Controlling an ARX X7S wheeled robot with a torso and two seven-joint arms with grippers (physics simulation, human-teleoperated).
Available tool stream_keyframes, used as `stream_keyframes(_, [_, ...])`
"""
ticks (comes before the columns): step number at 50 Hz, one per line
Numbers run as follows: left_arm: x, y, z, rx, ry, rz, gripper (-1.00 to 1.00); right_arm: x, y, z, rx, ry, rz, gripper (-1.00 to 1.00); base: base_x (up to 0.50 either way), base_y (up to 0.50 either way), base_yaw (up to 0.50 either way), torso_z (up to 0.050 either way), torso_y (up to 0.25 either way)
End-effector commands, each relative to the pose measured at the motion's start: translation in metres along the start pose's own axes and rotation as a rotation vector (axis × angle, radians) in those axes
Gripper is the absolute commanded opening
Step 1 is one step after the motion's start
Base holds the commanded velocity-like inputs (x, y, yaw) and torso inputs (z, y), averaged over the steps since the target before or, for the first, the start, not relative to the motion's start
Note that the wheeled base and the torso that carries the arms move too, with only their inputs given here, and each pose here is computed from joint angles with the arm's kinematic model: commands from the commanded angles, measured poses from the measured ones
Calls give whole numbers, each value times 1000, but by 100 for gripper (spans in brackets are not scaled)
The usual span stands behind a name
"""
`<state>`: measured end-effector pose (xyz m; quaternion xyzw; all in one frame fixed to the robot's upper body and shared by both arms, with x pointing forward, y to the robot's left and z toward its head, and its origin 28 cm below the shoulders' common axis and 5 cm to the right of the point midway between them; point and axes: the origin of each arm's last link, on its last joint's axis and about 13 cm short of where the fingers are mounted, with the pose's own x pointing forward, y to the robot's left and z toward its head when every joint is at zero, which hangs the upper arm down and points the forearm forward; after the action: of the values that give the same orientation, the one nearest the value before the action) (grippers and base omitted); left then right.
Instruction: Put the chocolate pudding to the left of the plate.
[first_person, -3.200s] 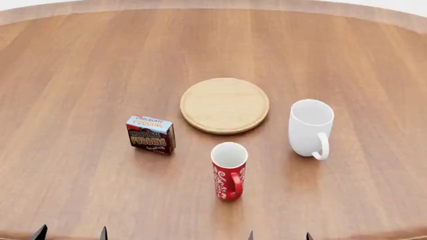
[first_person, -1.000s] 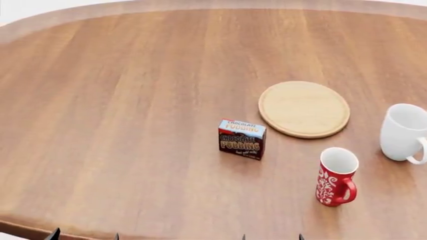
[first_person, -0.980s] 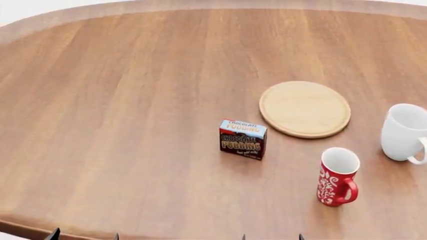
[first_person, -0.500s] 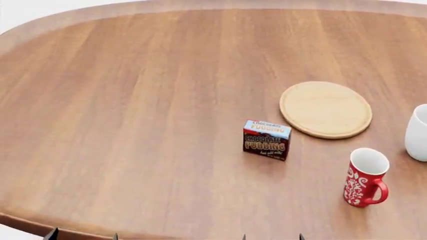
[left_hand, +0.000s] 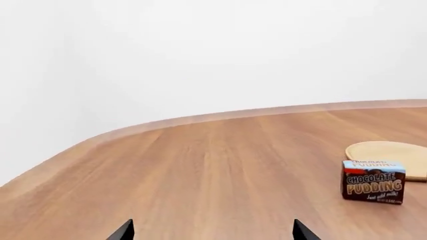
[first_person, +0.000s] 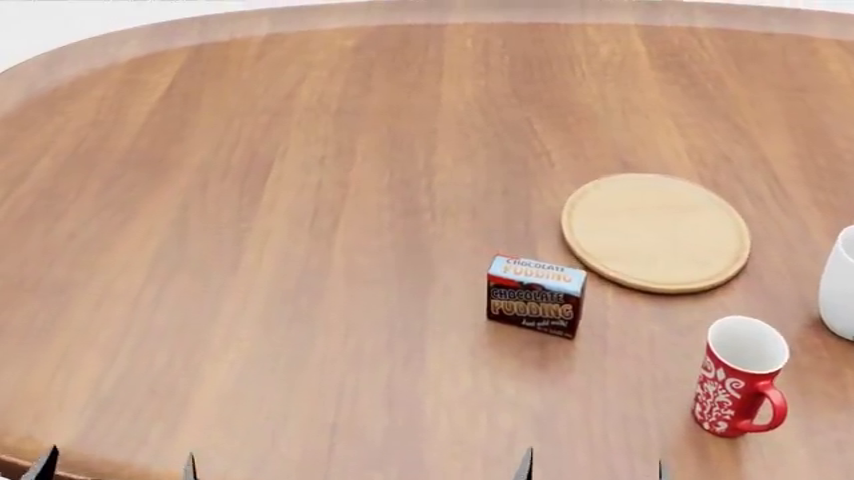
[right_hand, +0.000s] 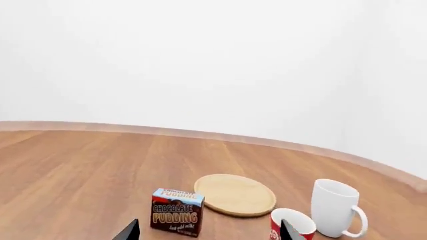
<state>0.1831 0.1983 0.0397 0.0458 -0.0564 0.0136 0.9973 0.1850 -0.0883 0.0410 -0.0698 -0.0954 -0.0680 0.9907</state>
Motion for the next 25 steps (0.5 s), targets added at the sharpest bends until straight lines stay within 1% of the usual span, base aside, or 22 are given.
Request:
stream_keyframes(1, [-6, 0, 9, 15, -26, 17, 100, -3, -2, 7, -24, -29, -36, 100, 281, 0, 0, 0, 0])
stream_keyframes(3, [-5, 0, 8, 8, -20, 7, 100, -2, -2, 6, -3, -24, -29, 100, 283, 0, 0, 0, 0])
stream_keyframes(4, [-5, -1, 7, -8, -12, -12, 100, -1, -3, 6, -1, -17, -25, 100, 285, 0, 0, 0, 0])
stream_keyframes(6, [-4, 0, 6, 2, -15, -2, 100, -1, -3, 5, -8, -15, -30, 100, 285, 0, 0, 0, 0])
stream_keyframes(25, [-6, 2, 8, -1, -28, 7, 100, -2, -1, 5, -19, -11, -18, 100, 285, 0, 0, 0, 0])
